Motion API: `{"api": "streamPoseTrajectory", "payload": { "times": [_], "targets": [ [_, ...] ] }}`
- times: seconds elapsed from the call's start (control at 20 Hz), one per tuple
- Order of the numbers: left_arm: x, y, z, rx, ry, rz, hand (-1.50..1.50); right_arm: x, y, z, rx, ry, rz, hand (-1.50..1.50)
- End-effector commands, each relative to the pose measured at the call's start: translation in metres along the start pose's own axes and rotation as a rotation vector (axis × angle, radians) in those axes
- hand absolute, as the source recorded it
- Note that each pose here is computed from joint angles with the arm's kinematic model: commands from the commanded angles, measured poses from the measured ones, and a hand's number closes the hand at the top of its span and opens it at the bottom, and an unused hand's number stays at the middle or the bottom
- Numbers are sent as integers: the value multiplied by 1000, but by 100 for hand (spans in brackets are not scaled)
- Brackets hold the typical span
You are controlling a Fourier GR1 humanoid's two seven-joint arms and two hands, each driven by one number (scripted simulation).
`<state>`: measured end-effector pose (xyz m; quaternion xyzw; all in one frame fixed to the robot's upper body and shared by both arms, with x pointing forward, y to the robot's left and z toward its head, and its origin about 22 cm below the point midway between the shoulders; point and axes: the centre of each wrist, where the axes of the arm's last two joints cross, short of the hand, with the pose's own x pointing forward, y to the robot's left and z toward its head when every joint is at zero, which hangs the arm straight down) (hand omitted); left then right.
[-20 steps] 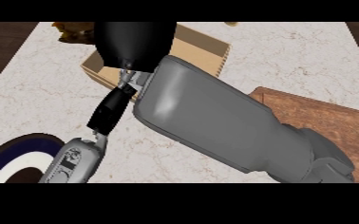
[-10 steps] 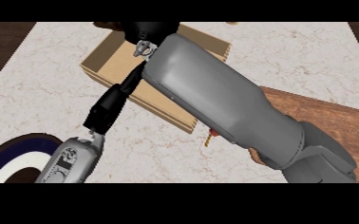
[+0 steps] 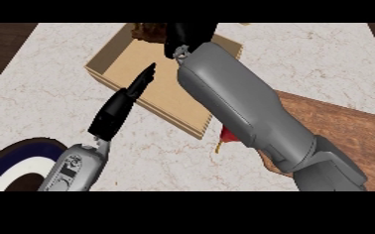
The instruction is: Pick the sweet potato from the cutting board and place it in the cardboard box
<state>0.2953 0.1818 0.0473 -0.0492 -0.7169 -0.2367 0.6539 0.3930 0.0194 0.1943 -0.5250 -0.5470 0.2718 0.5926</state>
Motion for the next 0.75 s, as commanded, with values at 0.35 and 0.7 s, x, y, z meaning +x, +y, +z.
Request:
{"api": "streamPoseTrajectory", "payload": {
  "times": [0.35, 0.7],
  "targets": [
    [-7, 9, 0, 42, 16, -6, 0, -16, 15, -3, -177, 77, -506, -150],
    [-11, 6, 4, 60, 55, 24, 0, -33, 14, 0, -311, 109, -844, -150]
  ]
}}
